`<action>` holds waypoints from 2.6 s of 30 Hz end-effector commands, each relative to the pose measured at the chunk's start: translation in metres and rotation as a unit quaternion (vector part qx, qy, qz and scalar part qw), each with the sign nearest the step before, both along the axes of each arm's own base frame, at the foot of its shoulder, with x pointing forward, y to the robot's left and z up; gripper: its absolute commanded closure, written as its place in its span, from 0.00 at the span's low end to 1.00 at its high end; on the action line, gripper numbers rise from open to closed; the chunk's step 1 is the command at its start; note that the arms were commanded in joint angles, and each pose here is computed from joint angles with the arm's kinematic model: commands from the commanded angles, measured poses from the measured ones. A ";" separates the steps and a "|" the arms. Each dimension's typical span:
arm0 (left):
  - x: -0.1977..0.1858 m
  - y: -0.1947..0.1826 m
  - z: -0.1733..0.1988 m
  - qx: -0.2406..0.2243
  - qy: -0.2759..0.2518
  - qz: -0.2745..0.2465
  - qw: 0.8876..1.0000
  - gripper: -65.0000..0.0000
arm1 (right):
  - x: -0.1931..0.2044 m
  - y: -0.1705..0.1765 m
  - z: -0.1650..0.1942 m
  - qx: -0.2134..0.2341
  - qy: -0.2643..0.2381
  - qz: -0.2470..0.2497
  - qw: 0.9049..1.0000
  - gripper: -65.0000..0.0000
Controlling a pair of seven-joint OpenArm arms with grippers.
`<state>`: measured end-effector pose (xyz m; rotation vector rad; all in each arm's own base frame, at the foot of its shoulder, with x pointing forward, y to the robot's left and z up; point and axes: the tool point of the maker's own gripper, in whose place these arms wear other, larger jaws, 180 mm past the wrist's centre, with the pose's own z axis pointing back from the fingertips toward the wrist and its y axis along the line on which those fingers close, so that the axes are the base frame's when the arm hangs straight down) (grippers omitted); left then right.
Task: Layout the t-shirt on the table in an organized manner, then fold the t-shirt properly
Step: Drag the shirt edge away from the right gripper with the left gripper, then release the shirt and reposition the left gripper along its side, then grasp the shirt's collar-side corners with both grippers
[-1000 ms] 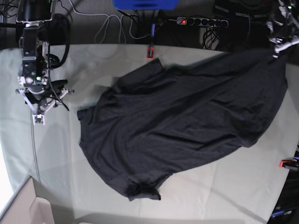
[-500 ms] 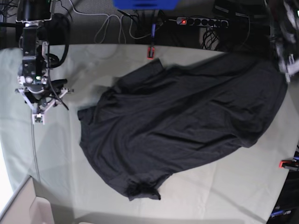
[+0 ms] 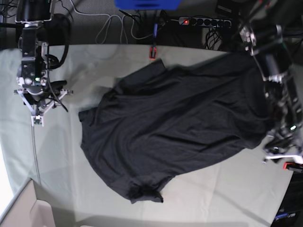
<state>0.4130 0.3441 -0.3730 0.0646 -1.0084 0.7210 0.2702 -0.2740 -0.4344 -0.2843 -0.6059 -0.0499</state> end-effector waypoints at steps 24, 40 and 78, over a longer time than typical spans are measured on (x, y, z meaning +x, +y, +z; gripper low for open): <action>0.056 -0.028 0.005 0.105 -0.028 -0.057 0.992 1.00 | 0.012 -0.003 0.013 -0.010 -0.024 0.004 1.000 0.52; 0.159 -0.039 0.125 0.082 -0.119 -0.049 0.988 0.98 | 0.010 -0.006 0.013 -0.012 -0.021 0.001 1.000 0.52; -0.086 0.073 0.011 0.201 -0.005 0.013 0.979 0.27 | -0.053 0.235 -0.007 0.147 0.011 0.204 0.968 0.32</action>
